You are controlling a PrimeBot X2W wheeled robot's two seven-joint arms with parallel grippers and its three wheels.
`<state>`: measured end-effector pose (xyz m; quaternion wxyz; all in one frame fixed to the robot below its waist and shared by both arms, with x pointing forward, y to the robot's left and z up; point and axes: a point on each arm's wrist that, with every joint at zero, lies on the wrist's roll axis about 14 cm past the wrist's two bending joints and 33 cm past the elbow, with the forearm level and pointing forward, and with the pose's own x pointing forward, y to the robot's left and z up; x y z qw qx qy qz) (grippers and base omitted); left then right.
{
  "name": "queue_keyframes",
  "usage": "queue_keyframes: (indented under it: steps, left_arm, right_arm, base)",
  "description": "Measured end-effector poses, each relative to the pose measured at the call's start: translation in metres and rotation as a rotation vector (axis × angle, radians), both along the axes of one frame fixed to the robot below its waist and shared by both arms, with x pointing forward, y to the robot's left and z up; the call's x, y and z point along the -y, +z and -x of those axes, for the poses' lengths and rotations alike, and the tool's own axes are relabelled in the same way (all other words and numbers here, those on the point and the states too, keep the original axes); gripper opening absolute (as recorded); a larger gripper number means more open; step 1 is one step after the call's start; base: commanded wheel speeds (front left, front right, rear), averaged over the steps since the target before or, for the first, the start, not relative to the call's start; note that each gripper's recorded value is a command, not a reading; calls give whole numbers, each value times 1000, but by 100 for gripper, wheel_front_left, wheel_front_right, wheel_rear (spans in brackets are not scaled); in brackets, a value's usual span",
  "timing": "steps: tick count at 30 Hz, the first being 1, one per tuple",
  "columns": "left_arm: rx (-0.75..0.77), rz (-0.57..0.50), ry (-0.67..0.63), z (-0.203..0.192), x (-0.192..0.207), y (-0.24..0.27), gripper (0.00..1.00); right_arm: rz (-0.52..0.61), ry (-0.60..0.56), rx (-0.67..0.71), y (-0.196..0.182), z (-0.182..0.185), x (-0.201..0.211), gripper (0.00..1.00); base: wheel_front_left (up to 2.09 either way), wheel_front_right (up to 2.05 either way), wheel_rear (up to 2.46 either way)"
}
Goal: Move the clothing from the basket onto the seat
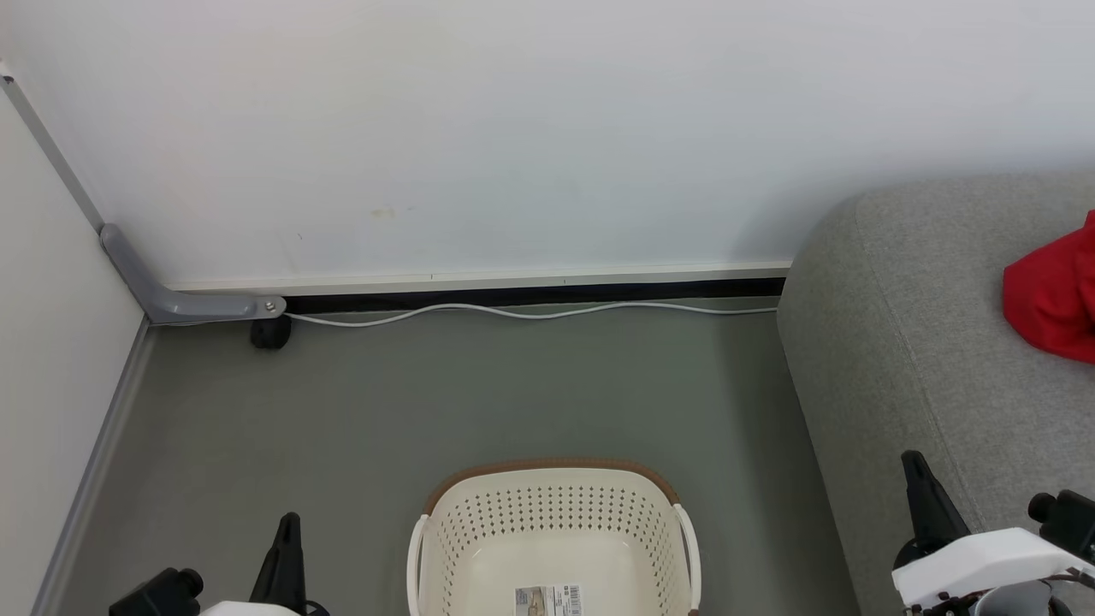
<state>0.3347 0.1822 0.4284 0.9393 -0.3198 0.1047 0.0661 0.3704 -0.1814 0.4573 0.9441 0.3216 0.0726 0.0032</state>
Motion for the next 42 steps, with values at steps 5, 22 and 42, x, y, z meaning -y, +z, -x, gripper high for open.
queue_keyframes:
  steps: [5, 22, 42]
  left_arm:
    - [-7, 57, 12, -1, -1, -1, 0]
    - [6, 245, 46, -8, -2, 5, 0]
    - [30, 460, 72, -16, -3, 13, 0]
  right_arm:
    - [-51, -15, 0, 2, -1, 2, 0]
    - [-240, -67, -8, 6, -4, 7, 0]
    - [-458, -112, -4, 12, -7, 13, 0]
  base:
    - [0, 0, 0]
    - [0, 0, 0]
    - [0, 0, 0]
